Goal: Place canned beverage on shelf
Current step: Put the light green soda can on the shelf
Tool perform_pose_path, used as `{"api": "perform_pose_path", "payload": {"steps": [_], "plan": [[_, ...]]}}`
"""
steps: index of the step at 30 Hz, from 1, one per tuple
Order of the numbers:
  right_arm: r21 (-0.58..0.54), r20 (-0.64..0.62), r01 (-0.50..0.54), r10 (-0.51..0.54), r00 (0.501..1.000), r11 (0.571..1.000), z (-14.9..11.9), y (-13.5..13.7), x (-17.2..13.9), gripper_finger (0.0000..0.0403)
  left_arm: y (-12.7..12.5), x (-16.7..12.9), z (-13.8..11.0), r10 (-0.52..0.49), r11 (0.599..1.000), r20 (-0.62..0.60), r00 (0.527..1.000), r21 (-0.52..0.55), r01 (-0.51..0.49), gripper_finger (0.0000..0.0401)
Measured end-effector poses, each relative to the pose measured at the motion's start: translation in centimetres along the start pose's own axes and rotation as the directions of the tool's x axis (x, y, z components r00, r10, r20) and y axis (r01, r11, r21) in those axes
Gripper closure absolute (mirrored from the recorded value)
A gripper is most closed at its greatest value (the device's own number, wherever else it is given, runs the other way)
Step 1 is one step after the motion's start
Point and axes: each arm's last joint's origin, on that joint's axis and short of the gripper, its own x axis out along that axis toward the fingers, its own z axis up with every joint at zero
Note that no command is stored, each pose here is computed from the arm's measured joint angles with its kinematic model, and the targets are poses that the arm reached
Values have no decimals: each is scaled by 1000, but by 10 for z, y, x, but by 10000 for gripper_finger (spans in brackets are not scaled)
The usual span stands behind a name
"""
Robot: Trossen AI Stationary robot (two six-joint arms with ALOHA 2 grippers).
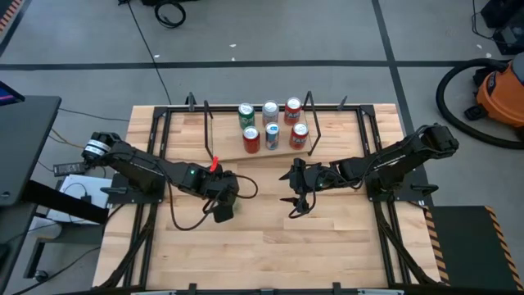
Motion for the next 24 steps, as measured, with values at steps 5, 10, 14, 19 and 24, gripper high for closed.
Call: {"api": "perform_pose_path", "payload": {"steps": [5, 10, 14, 19, 24], "plan": [[0, 0, 0, 0, 1000, 1000, 0, 0, 0, 48, -2, 0, 1, -34, 999, 5, 999, 3, 34, 83], [1, 0, 0, 0, 1000, 1000, 0, 0, 0, 48, -2, 0, 1, -63, 998, -9, 998, 2, 63, 83], [1, 1, 0, 0, 1000, 1000, 0, 0, 0, 48, -2, 0, 2, -69, 998, -12, 998, 1, 69, 83], [3, 12, -1, 1, 1000, 1000, 1, 0, 0, 48, -2, 0, 1, -69, 998, -12, 998, 3, 69, 83], [3, 15, -1, 1, 1000, 1000, 1, 0, 0, 48, -2, 0, 2, -69, 998, -11, 998, 3, 69, 83]]}}
